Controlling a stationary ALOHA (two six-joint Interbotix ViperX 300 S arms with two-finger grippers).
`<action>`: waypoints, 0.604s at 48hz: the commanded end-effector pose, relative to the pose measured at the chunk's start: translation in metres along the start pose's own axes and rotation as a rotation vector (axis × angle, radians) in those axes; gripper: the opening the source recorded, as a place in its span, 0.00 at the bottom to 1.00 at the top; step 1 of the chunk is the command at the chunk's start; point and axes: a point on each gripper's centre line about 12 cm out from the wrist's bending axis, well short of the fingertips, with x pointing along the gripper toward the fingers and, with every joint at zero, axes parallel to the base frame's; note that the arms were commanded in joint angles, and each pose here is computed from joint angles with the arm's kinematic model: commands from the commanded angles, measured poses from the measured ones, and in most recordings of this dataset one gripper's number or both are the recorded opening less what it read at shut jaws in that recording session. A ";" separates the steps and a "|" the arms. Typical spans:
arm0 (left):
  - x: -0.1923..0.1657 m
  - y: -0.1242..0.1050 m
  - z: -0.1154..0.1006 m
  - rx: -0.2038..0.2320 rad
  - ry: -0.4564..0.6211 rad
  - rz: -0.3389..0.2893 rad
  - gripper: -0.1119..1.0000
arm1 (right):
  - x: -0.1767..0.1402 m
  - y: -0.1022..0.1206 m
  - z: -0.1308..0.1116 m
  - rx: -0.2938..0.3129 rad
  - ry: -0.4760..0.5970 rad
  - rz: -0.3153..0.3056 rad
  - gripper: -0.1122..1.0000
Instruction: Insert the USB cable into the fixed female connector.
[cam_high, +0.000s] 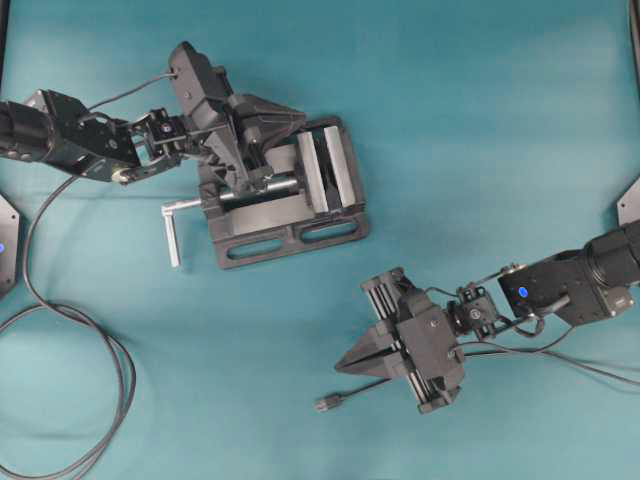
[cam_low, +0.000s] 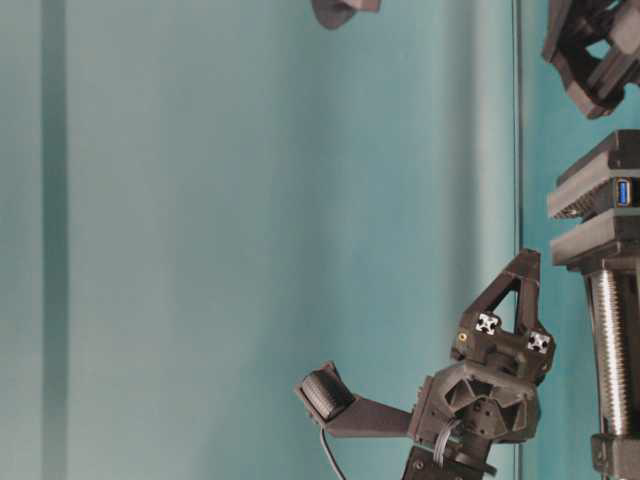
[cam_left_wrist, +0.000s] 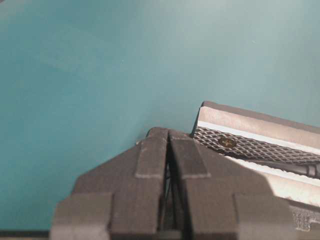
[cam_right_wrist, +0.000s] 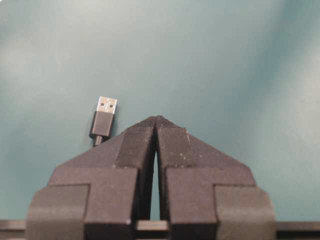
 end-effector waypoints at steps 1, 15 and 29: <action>-0.001 -0.010 0.014 0.033 -0.029 -0.037 0.11 | 0.003 -0.002 0.010 0.010 -0.035 -0.007 0.10; -0.017 -0.016 0.023 0.029 0.016 -0.055 0.14 | 0.019 -0.007 0.021 0.096 0.025 -0.018 0.10; -0.038 -0.021 0.046 0.036 0.083 -0.065 0.55 | 0.018 -0.006 0.014 0.102 0.051 -0.017 0.10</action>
